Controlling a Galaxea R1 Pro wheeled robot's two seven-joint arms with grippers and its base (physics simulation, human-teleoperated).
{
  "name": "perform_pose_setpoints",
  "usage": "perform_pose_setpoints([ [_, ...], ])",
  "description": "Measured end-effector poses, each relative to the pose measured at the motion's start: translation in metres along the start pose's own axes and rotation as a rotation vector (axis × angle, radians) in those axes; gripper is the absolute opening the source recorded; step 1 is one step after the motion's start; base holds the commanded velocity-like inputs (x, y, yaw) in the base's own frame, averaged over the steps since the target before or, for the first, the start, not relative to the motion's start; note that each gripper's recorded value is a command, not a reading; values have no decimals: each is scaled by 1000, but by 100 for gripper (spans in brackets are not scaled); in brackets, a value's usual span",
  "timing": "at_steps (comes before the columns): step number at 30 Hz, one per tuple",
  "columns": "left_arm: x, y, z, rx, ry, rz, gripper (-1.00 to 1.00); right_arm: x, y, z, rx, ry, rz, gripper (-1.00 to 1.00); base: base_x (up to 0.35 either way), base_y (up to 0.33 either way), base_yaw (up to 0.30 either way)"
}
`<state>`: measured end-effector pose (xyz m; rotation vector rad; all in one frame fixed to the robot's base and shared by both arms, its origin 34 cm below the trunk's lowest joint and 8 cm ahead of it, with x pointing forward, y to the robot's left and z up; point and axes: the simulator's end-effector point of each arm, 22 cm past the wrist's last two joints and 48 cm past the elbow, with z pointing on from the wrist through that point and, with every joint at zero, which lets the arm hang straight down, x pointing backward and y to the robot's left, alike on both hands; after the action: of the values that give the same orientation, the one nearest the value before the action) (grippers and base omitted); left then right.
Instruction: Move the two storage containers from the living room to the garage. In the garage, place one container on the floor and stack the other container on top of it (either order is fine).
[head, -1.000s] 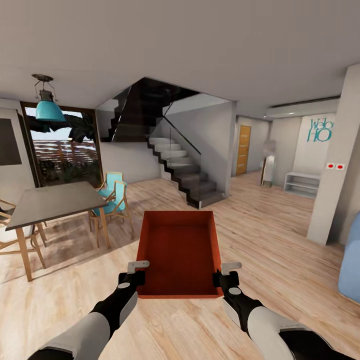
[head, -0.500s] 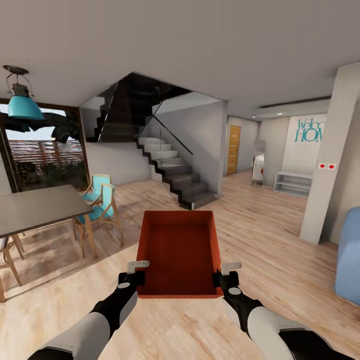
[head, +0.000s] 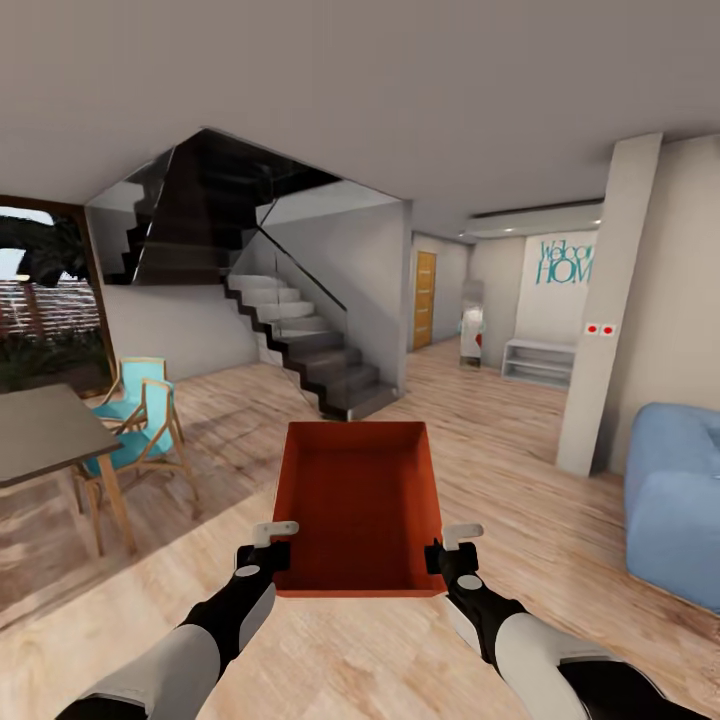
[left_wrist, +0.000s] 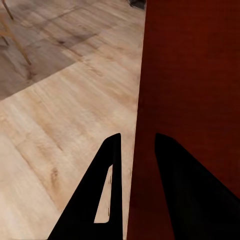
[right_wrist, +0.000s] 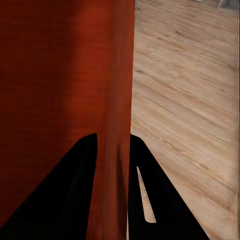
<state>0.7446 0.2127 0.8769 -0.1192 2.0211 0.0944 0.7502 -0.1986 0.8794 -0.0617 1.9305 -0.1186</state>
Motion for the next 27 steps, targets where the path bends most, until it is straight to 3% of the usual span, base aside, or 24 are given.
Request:
perform_pose_setpoints([
  [27, 0, 0, 0, 0, 1, 0, -100, 0, 0, 0, 0, 1, 0, -100, 322, 104, -275],
])
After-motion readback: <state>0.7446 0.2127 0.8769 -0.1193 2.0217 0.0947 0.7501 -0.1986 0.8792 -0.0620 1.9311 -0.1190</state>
